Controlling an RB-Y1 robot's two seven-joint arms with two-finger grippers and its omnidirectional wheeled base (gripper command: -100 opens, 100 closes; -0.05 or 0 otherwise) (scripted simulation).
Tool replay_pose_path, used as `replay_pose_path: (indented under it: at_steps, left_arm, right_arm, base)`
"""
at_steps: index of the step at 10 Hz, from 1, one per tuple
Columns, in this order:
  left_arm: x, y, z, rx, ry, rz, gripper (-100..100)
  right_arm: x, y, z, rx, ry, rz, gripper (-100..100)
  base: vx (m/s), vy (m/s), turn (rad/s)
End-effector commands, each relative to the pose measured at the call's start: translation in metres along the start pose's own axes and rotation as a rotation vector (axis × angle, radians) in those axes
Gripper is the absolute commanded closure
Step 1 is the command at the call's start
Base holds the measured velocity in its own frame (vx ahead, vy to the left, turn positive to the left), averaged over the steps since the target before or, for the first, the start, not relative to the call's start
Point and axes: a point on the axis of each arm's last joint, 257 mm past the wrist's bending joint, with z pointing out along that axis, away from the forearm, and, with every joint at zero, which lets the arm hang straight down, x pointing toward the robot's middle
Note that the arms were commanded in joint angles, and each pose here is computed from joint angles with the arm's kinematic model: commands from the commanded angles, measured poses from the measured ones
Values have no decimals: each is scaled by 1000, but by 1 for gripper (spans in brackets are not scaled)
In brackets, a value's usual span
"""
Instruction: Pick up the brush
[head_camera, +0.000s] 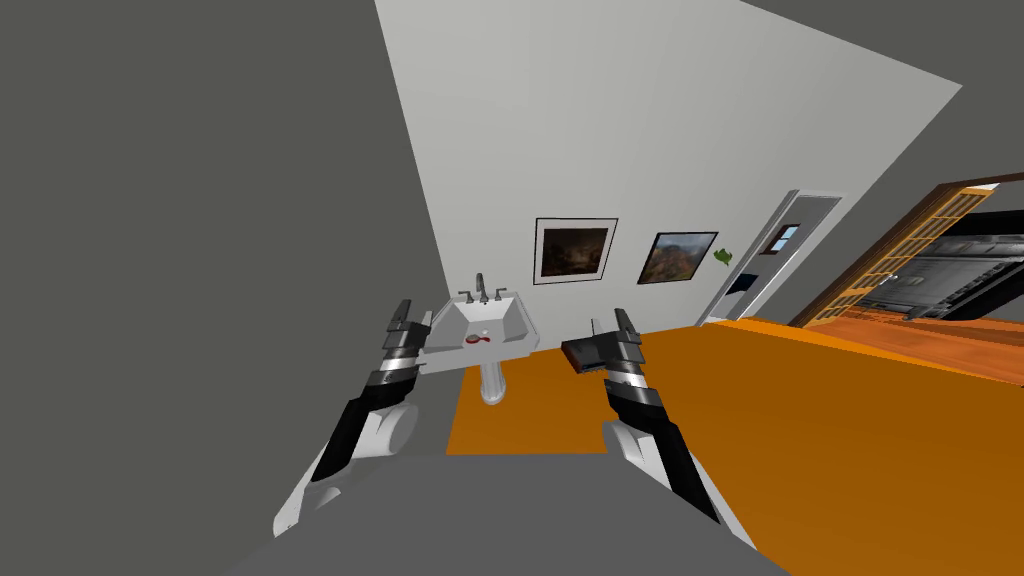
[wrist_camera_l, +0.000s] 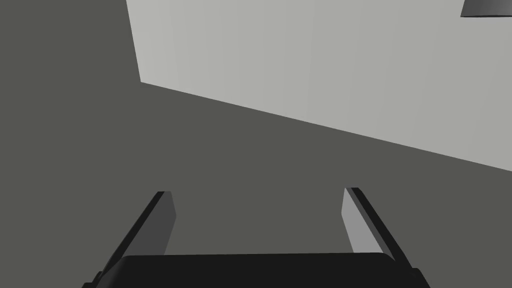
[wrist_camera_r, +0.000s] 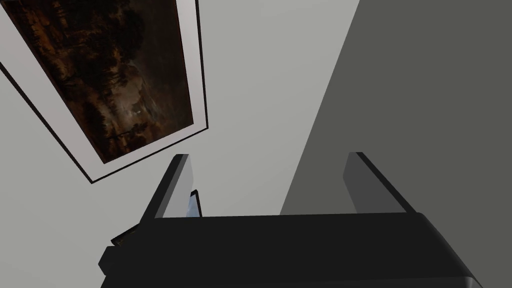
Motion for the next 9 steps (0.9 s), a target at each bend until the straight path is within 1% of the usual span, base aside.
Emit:
replay_pose_path:
  at_steps: [1,2,3,4,5,6,7,8,9]
  left_arm:
    - [-1,10,2,-34,3,-8,-100]
    - [-5,16,8,-58,4,-23,-100]
    - [-4,19,8,-69,5,-23,-100]
    - [-8,25,13,-91,6,-36,-100]
    - [-7,29,12,-107,8,-36,-100]
    - [-11,34,17,-129,9,-49,-100]
    - [-10,40,16,-149,11,-49,-100]
    - [-14,45,21,-169,12,-61,-100]
    - [-13,51,20,-193,15,-61,-100]
  right_arm:
    - [0,0,0,0,0,0,0]
    - [0,0,0,0,0,0,0]
    - [0,0,0,0,0,0,0]
    - [0,0,0,0,0,0,0]
    - [0,0,0,0,0,0,0]
    - [0,0,0,0,0,0,0]
    - [0,0,0,0,0,0,0]
    - [0,0,0,0,0,0,0]
    - [0,0,0,0,0,0,0]
  base:
    - [-12,-58,6]
    - [-16,-64,10]
    - [-6,-57,9]
    - [5,-66,22]
    - [6,-58,13]
    - [5,-66,25]
    - [4,-60,14]
    - [17,-80,35]
    - [21,-61,19]
